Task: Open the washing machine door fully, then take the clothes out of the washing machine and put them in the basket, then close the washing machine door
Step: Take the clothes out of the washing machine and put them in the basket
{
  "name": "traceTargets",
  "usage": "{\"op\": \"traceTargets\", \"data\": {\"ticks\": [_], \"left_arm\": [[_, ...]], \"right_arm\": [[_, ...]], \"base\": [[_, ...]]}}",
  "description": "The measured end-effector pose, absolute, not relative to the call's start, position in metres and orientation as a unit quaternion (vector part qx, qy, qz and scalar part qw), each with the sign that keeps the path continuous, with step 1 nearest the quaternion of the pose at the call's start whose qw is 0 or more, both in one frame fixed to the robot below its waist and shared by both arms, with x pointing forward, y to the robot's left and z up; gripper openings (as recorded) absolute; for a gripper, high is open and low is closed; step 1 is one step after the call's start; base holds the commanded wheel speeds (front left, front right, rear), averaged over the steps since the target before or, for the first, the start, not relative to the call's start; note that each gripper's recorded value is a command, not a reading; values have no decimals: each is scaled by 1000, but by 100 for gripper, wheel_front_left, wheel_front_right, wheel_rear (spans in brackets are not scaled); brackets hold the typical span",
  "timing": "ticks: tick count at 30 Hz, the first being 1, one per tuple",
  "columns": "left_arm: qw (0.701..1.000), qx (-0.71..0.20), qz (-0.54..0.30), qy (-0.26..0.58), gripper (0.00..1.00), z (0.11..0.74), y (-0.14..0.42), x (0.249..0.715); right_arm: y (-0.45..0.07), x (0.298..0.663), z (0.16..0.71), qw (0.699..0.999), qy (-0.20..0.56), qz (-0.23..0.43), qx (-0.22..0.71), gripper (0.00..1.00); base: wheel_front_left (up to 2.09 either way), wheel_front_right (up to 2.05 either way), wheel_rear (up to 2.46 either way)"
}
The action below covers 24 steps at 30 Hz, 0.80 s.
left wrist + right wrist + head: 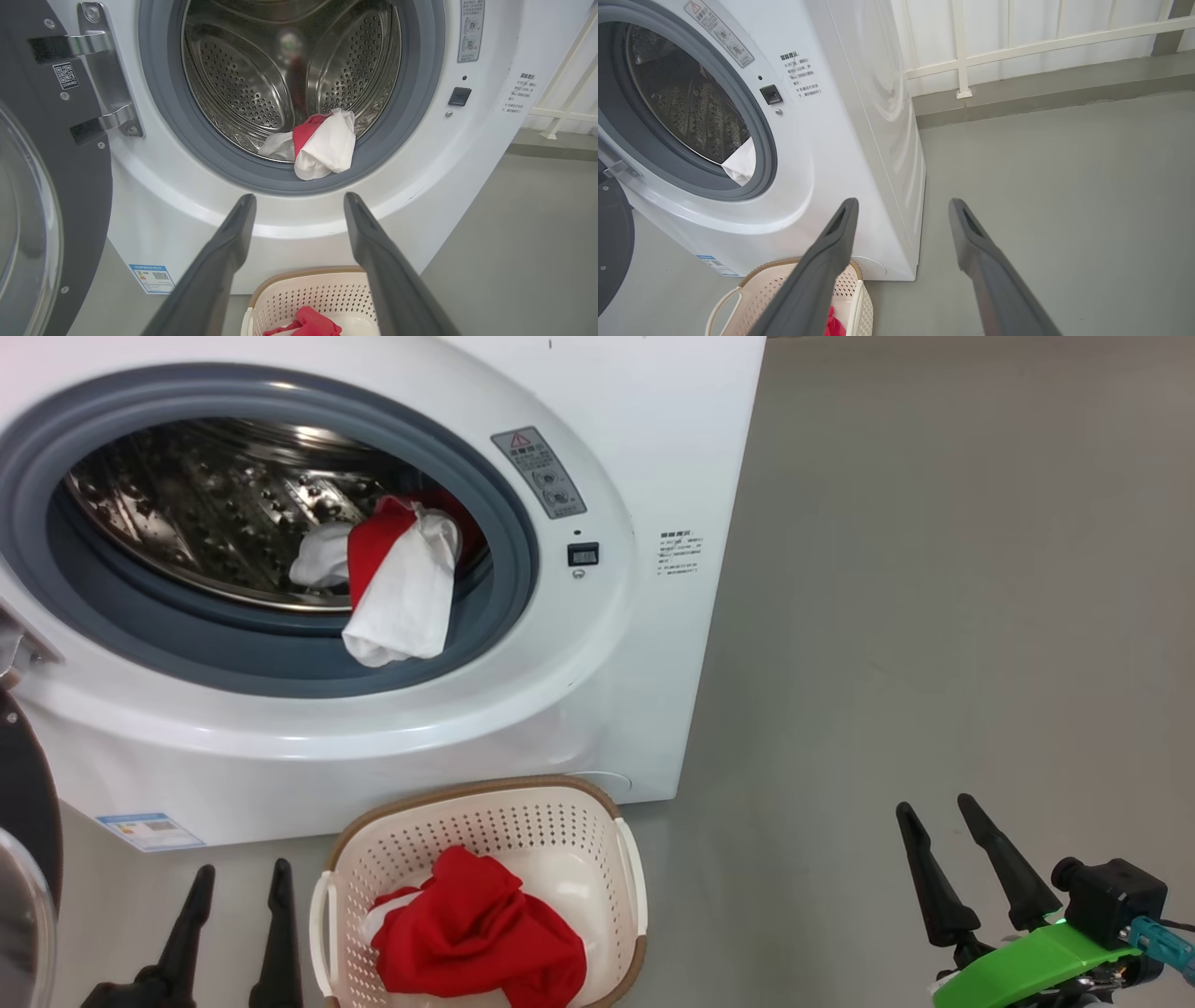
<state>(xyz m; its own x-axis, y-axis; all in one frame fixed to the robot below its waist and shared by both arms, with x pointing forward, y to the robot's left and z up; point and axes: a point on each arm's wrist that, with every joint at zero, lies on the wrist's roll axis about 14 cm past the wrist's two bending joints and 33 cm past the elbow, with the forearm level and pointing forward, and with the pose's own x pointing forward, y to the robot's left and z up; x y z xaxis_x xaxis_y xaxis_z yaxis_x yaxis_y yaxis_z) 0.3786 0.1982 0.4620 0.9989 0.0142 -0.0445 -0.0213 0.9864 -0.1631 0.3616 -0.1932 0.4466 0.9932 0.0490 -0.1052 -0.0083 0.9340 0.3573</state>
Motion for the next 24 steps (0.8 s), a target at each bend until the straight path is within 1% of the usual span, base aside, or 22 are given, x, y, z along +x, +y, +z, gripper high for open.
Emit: {"op": "traceTargets", "data": {"ticks": [4,7,12,17,20,22,24], "left_arm": [[996,-84,-2,29,100,457,190,383],[996,-88,-19,22,100,461,178,401],[995,-86,-57,10,100,469,157,449],[994,-81,-75,11,100,472,150,503],[993,-73,-90,20,100,470,141,534],[991,-67,-105,39,100,462,131,560],[990,-66,-111,54,100,455,126,576]], "right_arm": [[-192,363,442,981,63,13,183,100],[-189,365,437,980,69,12,189,100],[-185,374,430,978,77,11,196,100],[-183,390,426,976,79,8,201,100],[-183,397,420,975,83,2,205,100],[-186,403,414,975,88,-5,206,100],[-188,406,410,974,91,-10,206,100]], "base": [[0,0,0],[0,0,0],[0,0,0],[0,0,0],[0,0,0],[0,0,0],[0,0,0]]}}
